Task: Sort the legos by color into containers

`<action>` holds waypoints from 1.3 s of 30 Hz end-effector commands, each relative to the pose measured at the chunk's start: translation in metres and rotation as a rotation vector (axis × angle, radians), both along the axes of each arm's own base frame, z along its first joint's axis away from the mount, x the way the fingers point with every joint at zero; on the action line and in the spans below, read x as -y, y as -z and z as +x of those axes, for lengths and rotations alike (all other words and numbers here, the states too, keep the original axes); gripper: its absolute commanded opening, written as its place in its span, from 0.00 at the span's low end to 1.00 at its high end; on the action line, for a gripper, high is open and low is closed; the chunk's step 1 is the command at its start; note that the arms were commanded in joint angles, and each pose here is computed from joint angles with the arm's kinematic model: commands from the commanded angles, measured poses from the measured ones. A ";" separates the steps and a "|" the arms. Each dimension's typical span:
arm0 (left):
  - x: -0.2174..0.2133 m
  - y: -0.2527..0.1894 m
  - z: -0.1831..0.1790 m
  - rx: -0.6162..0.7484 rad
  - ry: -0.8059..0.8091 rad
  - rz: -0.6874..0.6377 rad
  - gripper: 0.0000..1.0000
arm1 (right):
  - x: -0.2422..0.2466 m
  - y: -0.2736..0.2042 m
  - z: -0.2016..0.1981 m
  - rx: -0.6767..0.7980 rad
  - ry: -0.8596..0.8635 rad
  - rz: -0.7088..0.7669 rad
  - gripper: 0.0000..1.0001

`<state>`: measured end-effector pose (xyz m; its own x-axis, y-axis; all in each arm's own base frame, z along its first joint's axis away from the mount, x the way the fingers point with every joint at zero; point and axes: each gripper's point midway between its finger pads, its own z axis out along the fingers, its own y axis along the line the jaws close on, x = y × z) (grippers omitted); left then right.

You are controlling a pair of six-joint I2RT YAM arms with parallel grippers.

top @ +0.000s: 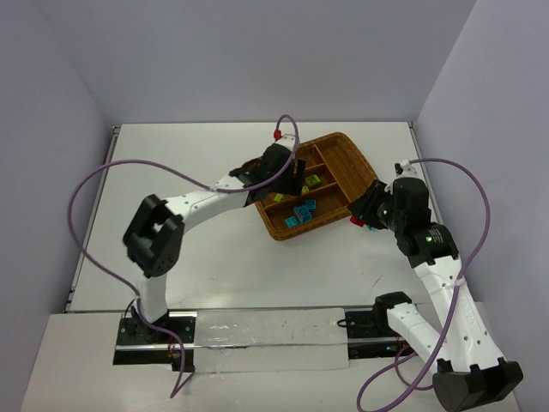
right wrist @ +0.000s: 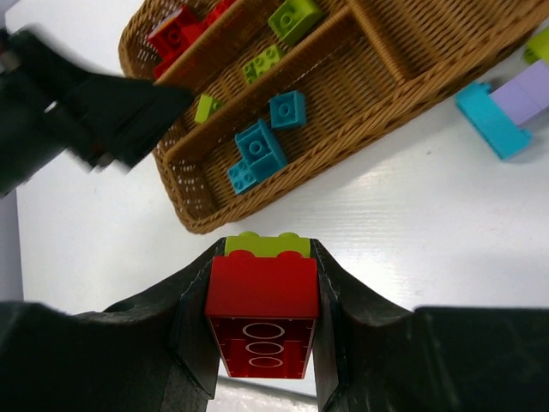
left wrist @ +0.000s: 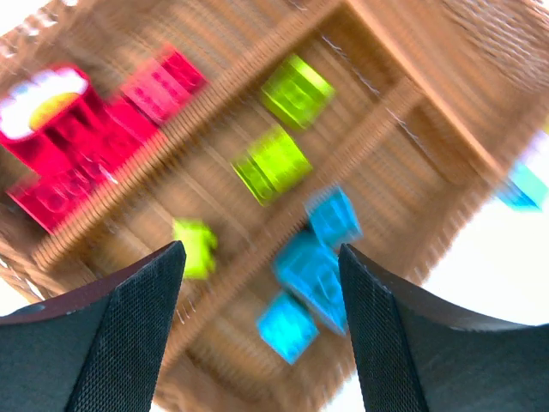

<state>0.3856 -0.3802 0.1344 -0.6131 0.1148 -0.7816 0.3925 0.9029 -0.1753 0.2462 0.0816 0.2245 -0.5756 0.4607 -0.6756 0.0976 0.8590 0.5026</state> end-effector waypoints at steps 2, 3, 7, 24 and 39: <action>0.014 -0.081 -0.059 0.068 0.300 -0.324 0.79 | -0.027 -0.001 0.002 0.015 -0.152 0.075 0.00; 0.018 -0.090 -0.076 0.086 0.393 -0.373 0.79 | -0.035 0.000 0.001 0.006 -0.201 0.092 0.00; 0.015 -0.094 -0.113 0.147 0.613 -0.377 0.79 | -0.072 -0.015 -0.012 0.006 -0.432 0.218 0.00; -0.021 -0.129 -0.179 0.786 0.942 -0.313 0.76 | -0.119 -0.040 -0.049 -0.010 -0.816 0.508 0.00; 0.019 -0.151 -0.201 0.853 1.064 -0.366 0.74 | -0.120 -0.042 -0.057 -0.008 -0.851 0.522 0.00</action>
